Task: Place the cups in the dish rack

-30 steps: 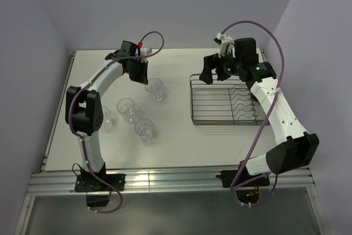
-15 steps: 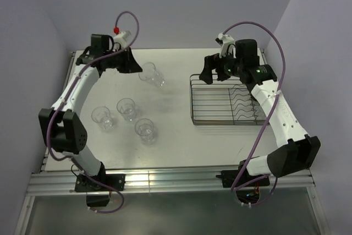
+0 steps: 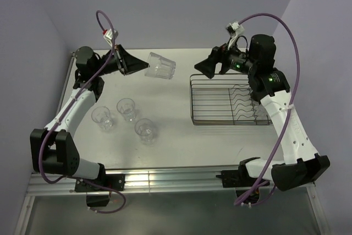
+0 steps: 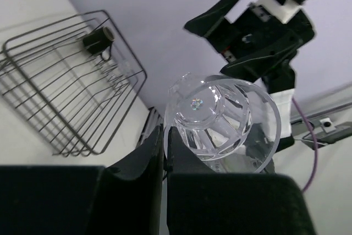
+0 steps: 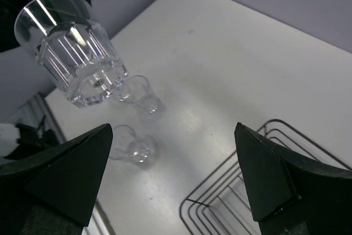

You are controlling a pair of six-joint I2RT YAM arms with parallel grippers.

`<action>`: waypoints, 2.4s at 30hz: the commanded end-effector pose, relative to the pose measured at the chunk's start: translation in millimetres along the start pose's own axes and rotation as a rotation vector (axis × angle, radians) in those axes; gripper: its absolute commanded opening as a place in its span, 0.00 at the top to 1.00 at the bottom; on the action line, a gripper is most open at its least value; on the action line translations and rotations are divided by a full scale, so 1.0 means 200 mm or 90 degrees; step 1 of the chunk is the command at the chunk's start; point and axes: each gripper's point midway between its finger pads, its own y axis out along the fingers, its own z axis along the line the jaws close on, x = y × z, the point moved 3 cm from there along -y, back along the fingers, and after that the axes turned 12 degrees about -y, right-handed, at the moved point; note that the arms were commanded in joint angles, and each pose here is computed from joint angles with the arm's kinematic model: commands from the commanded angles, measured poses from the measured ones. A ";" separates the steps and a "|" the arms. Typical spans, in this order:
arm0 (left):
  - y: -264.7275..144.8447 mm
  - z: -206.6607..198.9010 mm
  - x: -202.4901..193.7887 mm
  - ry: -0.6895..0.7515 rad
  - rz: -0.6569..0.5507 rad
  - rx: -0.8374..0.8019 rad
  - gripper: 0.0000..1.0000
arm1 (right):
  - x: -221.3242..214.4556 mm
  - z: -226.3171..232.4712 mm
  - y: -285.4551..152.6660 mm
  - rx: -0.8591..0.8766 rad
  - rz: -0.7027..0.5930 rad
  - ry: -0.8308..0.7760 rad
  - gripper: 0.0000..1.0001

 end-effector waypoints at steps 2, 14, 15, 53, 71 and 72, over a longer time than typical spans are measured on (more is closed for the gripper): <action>-0.06 -0.39 -0.05 0.101 0.009 -0.139 1.00 | 0.18 0.16 -0.01 0.128 -0.062 0.079 0.00; -0.13 -0.51 -0.12 0.101 -0.035 -0.224 1.00 | 0.33 0.36 -0.04 0.378 -0.190 0.398 0.00; -0.13 -0.51 -0.12 0.095 -0.037 -0.226 1.00 | 0.34 0.37 -0.04 0.384 -0.190 0.407 0.00; -0.06 -0.50 -0.10 0.082 -0.029 -0.238 1.00 | 0.36 0.63 0.11 0.483 -0.198 0.415 0.00; -0.05 -0.48 -0.06 0.082 -0.069 -0.230 1.00 | 0.33 0.62 0.20 0.460 -0.177 0.453 0.00; -0.05 -0.48 -0.06 0.085 -0.070 -0.230 1.00 | 0.34 0.62 0.20 0.459 -0.179 0.453 0.00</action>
